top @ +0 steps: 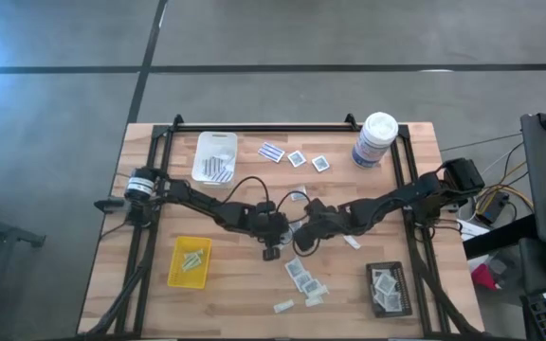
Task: Pick & Place First Aid Supplies
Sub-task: Put the towelette pack into the black bin
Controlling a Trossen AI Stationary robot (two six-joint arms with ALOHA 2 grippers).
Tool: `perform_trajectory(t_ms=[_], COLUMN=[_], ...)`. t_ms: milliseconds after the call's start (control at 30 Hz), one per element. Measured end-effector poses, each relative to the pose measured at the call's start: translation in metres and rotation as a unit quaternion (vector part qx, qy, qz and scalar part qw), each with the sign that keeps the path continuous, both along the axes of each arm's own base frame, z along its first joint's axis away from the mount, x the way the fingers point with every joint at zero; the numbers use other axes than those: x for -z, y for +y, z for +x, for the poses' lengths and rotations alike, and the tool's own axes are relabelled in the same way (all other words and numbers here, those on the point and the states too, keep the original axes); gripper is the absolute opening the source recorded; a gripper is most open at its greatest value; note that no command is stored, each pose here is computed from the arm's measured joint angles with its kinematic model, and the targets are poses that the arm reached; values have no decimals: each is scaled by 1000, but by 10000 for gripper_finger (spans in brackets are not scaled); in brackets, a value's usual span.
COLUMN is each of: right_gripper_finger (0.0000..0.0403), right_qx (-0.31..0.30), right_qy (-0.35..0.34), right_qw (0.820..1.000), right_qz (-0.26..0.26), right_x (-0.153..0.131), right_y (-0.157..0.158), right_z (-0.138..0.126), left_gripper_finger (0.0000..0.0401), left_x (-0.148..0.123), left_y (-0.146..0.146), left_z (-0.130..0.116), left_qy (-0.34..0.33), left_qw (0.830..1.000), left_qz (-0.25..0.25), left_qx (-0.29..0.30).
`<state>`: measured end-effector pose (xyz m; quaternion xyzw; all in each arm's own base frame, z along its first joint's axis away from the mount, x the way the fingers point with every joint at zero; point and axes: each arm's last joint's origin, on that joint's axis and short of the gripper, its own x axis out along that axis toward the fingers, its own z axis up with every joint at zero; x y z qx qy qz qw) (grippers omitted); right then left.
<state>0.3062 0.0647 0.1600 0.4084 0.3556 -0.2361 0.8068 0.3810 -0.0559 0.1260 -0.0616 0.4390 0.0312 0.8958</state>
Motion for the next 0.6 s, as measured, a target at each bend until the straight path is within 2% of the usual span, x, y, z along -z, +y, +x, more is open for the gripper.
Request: perform_trajectory(t_ms=[167,333,600], right_gripper_finger=[143,137,123], right_qx=[27,18,16], right_qy=[13,32,28], right_qw=[999,998,998], right_qz=[27,49,49], right_x=[13,33,32], right_y=[4,9,9], right_z=[2,8,10], left_gripper_finger=[99,99,99], left_x=[0,0,1], left_y=[0,0,0], left_z=[0,0,-1], left_qy=[-2,-3,-2], left_qw=[1000,1000,1000], left_qz=[-4,-4,-5], left_qx=[-5,-5,-6])
